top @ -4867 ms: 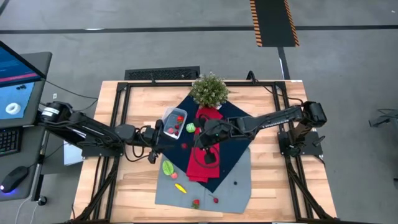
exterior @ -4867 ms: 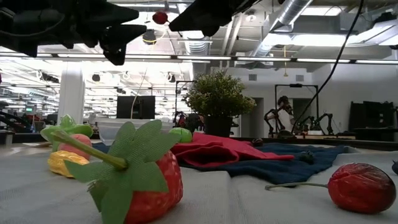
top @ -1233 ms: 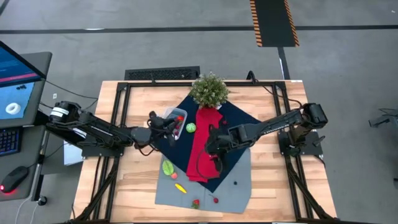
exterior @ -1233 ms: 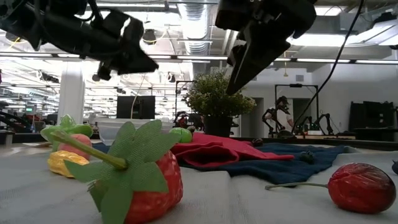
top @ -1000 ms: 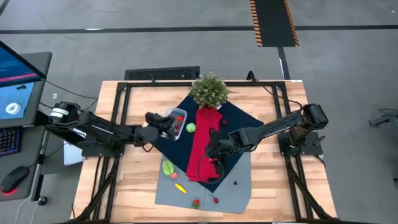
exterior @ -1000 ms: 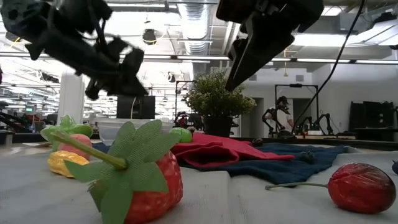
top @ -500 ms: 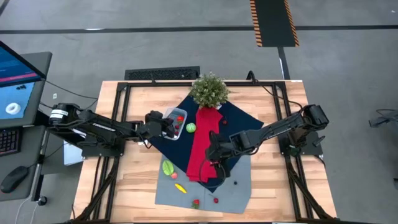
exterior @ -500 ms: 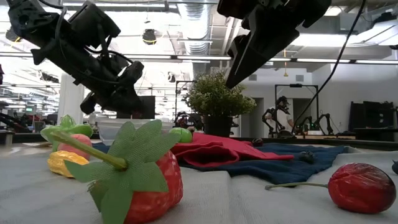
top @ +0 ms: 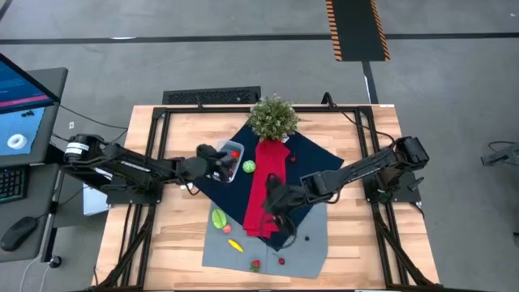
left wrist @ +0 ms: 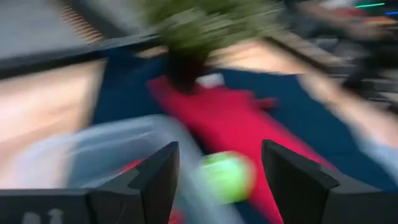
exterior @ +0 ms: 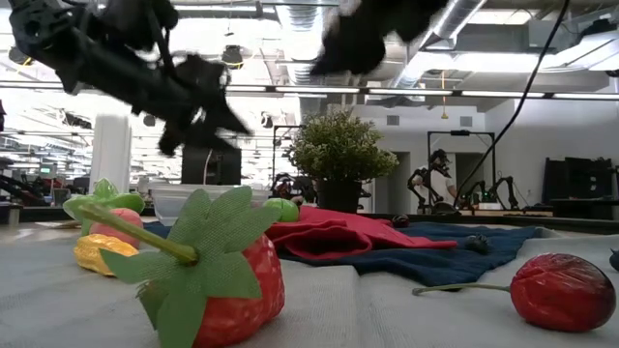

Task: Pick and placing Produce into tupperware
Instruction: Put the left blueberry into the transparent bin

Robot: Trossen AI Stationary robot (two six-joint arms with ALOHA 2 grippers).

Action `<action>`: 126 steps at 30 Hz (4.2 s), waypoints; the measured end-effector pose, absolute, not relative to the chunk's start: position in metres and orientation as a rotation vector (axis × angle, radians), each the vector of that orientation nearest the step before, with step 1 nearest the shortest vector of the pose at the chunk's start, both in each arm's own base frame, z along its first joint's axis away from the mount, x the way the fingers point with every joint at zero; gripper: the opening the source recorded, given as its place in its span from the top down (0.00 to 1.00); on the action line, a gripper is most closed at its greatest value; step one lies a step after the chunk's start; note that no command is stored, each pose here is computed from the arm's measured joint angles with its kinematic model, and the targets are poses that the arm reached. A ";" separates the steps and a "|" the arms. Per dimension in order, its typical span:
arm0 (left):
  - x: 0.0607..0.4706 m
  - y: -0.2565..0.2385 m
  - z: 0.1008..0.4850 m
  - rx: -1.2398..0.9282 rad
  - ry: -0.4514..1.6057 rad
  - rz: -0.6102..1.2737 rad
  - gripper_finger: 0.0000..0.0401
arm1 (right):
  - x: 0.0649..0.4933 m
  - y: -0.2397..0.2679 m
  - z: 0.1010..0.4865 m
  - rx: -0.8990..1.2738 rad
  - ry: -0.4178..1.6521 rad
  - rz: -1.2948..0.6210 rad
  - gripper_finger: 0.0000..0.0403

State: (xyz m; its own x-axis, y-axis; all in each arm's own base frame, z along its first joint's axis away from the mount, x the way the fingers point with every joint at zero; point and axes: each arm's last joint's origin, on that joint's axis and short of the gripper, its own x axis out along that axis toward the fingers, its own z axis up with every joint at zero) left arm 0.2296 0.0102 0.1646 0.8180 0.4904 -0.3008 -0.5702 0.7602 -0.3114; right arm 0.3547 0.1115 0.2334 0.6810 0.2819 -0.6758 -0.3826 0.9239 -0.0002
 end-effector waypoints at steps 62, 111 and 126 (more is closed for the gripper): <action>0.134 -0.030 0.198 -0.033 -0.365 -0.115 0.49 | 0.135 0.035 0.191 0.057 0.075 -0.070 0.36; 0.139 -0.027 0.193 -0.122 -0.269 0.000 0.49 | 0.204 -0.017 0.203 0.245 0.166 -0.282 0.36; 0.139 -0.027 0.192 -0.181 -0.262 -0.008 0.49 | 0.220 -0.022 0.178 0.381 0.518 -0.353 0.36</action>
State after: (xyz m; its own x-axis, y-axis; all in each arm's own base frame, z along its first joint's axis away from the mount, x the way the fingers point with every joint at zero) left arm 0.1390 -0.0270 0.1922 0.9658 0.0161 0.2587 0.0310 0.9838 -0.1768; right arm 0.2202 -0.0224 0.1783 0.8123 -0.2278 -0.5369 0.4166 0.8709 0.2608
